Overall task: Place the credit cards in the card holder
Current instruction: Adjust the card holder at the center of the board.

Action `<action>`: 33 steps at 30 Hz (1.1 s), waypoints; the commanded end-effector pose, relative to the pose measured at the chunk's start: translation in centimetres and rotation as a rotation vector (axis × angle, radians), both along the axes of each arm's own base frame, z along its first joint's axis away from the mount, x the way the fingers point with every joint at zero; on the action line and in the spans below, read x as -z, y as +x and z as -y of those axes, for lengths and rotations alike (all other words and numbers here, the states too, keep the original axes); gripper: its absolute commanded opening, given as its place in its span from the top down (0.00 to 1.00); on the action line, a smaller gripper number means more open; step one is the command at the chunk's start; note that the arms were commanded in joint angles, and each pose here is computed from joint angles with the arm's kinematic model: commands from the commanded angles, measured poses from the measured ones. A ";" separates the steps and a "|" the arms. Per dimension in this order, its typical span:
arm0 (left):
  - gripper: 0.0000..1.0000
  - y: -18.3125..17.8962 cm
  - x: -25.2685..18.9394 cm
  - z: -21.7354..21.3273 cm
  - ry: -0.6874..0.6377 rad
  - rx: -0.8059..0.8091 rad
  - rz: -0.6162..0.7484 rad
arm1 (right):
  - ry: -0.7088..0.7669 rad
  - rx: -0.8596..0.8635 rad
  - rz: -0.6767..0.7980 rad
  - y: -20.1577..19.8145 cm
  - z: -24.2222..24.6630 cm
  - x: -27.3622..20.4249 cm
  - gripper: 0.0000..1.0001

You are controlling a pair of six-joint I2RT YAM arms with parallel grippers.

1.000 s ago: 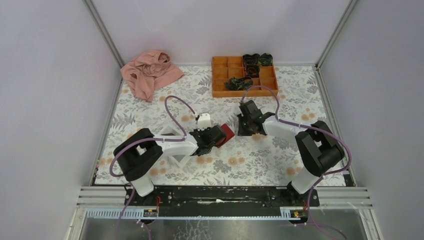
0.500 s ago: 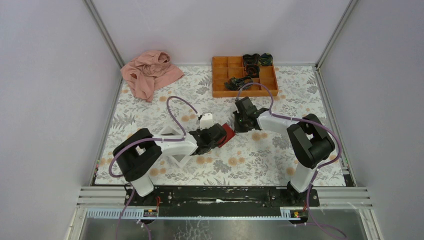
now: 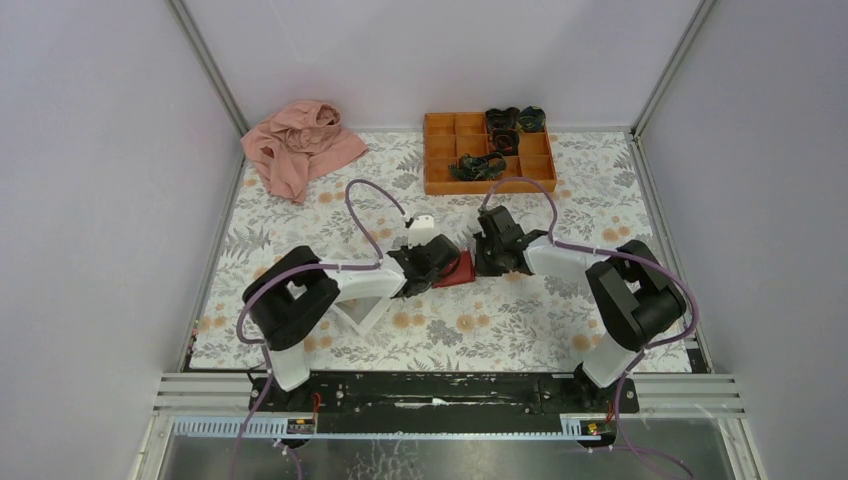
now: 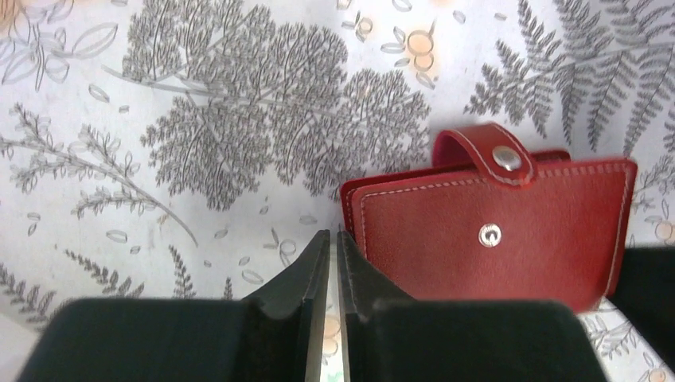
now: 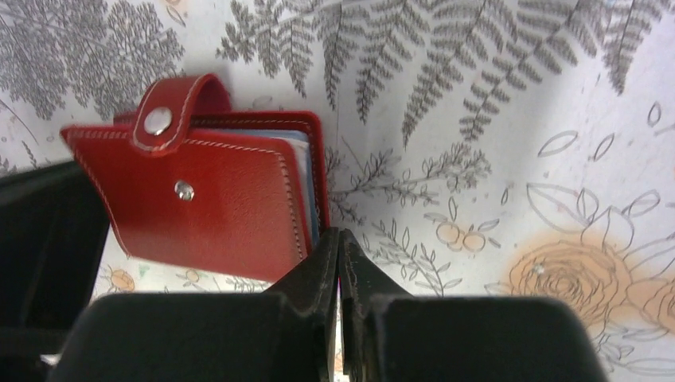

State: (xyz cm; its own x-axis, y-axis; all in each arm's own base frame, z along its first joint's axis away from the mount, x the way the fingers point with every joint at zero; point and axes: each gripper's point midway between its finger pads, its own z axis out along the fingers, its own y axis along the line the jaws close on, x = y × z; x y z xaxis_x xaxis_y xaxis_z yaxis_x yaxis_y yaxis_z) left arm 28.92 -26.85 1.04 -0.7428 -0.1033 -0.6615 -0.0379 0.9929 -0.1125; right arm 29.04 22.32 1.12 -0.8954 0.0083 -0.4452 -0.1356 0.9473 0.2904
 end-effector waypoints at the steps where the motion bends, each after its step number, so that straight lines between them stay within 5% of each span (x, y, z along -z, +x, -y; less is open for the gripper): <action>1: 0.85 1.6 0.1 1.5 -0.008 0.039 0.013 | 0.053 -0.004 -0.005 -2.0 -1.2 -0.9 0.95; 20: 0.85 5.9 -0.6 5.9 -0.060 0.115 0.027 | 0.022 0.035 0.073 -4.4 -1.1 -3.1 0.91; 33: 0.63 8.2 -7.1 2.7 -0.084 0.014 0.157 | -0.171 0.028 0.194 -2.8 2.5 -6.1 0.61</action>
State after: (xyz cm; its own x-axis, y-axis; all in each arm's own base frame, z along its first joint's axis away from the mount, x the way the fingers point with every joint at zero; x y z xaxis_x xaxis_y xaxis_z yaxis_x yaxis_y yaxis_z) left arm 36.27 -30.11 5.60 -0.6800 -0.1199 -0.7233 0.0180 0.9835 -0.1800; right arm 24.88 20.56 4.90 -0.8390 -0.0311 -0.5433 -0.1378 0.9780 0.1567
